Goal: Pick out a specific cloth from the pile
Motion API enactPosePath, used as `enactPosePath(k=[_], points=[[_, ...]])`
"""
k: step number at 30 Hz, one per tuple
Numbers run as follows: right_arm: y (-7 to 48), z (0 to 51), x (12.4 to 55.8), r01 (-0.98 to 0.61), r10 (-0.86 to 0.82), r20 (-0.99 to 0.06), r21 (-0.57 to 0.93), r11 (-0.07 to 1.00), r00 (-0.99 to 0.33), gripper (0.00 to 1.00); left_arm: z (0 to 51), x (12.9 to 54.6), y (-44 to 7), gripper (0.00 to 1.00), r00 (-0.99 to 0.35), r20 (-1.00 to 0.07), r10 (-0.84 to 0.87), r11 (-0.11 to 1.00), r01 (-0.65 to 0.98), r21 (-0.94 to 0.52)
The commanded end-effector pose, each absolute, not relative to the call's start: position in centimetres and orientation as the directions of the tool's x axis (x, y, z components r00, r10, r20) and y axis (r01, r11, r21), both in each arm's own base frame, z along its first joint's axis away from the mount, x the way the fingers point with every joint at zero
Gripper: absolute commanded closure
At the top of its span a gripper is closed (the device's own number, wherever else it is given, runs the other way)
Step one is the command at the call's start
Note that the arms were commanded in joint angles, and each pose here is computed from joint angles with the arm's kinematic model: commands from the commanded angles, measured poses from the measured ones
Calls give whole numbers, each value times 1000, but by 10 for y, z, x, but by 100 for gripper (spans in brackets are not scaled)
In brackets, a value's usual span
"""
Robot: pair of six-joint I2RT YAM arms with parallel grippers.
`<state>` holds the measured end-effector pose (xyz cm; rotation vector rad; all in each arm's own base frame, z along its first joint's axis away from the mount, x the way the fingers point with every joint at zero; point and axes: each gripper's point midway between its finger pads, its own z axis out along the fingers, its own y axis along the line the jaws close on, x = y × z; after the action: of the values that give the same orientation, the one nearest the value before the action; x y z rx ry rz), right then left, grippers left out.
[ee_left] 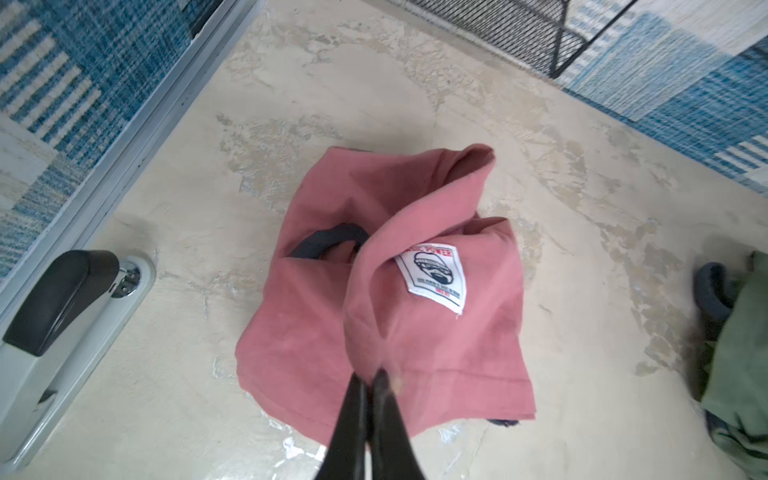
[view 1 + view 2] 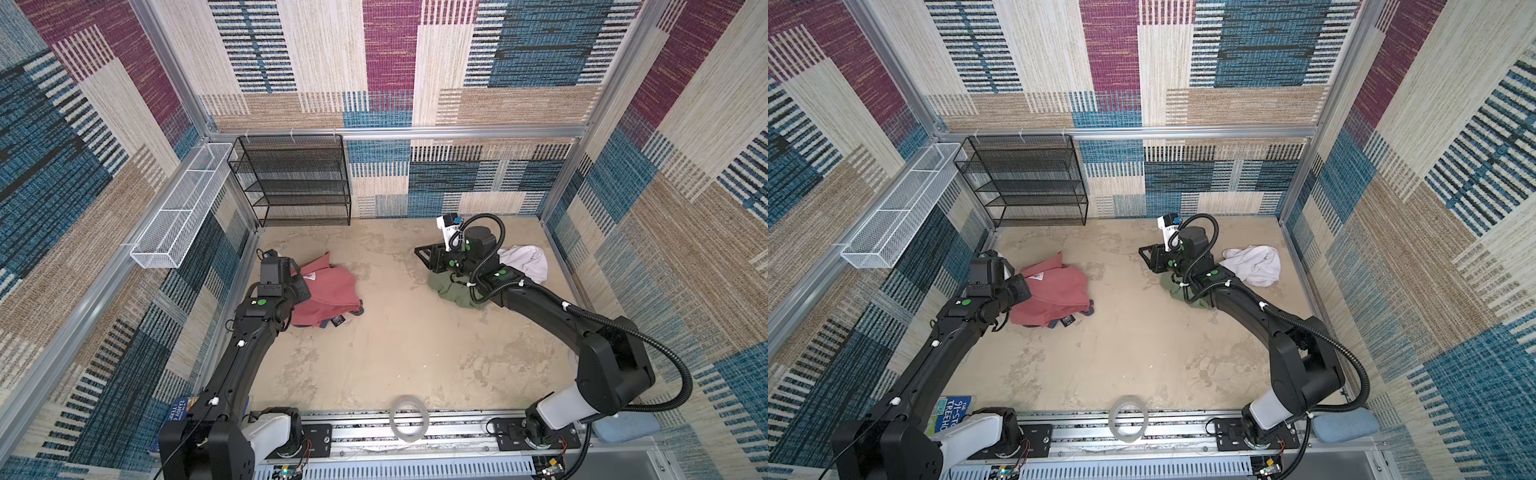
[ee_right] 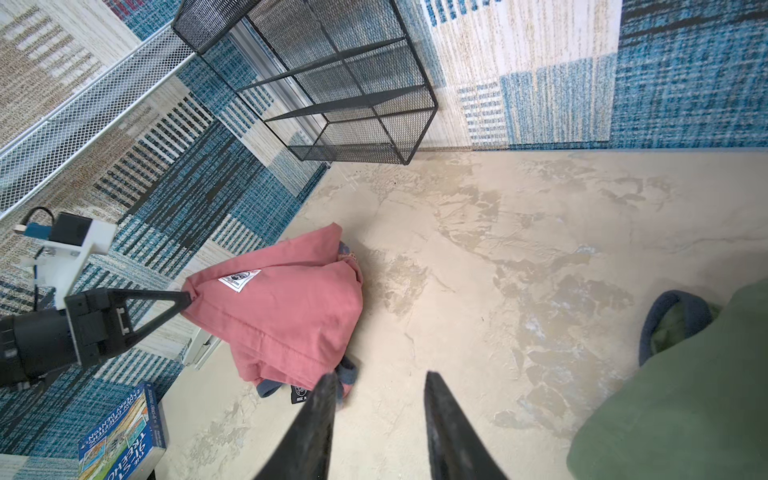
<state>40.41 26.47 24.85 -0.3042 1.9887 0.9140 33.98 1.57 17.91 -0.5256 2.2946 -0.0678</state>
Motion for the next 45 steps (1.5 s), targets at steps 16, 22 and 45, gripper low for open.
enactPosePath(k=[16,22,45], points=[[192,232,417,-378,183,-850,400,835,-495,19,148,351,12,38,-658,-630,-413,911,-312,-271],[124,239,418,-239,218,-886,335,912,-410,12,157,349,14,35,-628,-681,-377,925,-290,-245],[16,214,402,18,308,-903,318,948,-301,7,88,400,-16,41,-736,-577,-354,934,-243,-264]])
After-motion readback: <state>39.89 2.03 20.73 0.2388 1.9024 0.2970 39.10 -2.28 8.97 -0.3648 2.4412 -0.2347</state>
